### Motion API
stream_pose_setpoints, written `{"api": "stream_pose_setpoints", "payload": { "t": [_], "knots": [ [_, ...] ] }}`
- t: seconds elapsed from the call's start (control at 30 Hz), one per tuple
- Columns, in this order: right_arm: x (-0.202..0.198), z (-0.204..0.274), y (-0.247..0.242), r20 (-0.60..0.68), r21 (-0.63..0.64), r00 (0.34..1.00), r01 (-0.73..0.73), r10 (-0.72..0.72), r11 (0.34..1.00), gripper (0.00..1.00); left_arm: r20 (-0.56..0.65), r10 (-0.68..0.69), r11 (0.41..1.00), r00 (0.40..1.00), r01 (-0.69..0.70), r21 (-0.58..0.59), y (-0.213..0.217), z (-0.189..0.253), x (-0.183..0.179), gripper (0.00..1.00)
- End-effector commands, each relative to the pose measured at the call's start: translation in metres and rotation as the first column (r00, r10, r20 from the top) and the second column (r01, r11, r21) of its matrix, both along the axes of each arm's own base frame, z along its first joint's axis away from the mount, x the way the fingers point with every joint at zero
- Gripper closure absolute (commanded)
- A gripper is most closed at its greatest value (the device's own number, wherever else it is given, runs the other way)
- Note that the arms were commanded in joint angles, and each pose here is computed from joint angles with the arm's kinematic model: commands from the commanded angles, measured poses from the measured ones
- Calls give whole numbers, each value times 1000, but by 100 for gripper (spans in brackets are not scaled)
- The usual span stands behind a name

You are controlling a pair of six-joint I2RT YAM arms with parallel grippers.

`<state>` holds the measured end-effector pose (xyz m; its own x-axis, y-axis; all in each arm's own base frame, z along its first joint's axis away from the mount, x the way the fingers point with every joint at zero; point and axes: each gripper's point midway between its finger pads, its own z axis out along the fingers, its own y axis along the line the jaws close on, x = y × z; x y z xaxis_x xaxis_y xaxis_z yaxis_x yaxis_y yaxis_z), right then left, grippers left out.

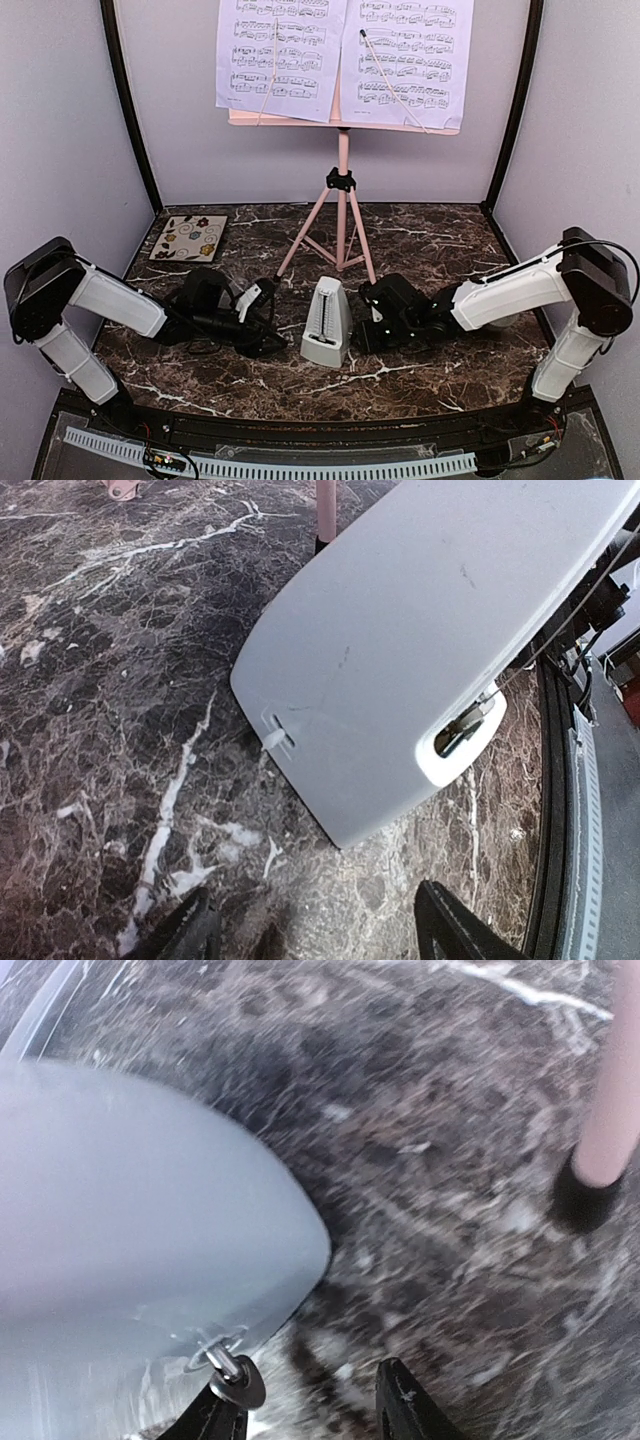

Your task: Set up the instrument practice props

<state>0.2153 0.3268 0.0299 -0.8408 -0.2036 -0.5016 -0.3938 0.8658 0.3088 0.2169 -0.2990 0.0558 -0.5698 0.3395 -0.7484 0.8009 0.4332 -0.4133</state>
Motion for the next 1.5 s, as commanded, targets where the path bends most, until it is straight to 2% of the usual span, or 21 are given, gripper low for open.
{"api": "stream_pose_setpoints", "payload": {
  "t": [0.0,0.17,0.27,0.47,0.53,0.6,0.63,0.77,0.93,1.13,1.3,1.47],
  "knots": [
    [31,26,12,97,46,995,-7,2,999,55,43,-67,997,997,69,-43,-15,12,7,32],
    [40,36,20,118,43,992,-47,42,998,53,47,-124,989,991,127,-77,-33,15,12,35],
    [32,48,12,121,40,990,-74,69,996,48,50,-147,984,988,151,-97,-44,16,16,36],
    [14,89,-11,124,71,991,-62,53,996,23,57,-191,971,980,197,-133,-61,19,11,46],
    [11,105,-13,129,101,991,-49,36,994,15,55,-200,970,978,206,-133,-66,18,7,48],
    [10,122,-12,131,133,991,-34,17,991,2,47,-214,965,976,219,-147,-73,18,-1,49],
    [10,129,-11,130,144,992,-26,7,989,0,43,-225,961,973,229,-155,-78,18,-6,48],
    [12,158,1,143,178,989,5,-31,984,0,35,-238,955,971,240,-173,-96,15,-17,46],
    [14,179,9,166,205,984,35,-70,978,0,47,-212,956,976,218,-196,-102,18,-14,41],
    [20,193,21,192,175,979,33,-66,984,0,71,-142,972,987,153,-181,-72,22,-13,37],
    [30,183,31,184,81,980,65,-78,995,0,87,36,979,996,-17,-205,-27,34,16,29],
    [34,165,46,163,49,985,52,-59,997,7,123,15,995,992,-3,-101,-17,20,17,27]
  ]
}}
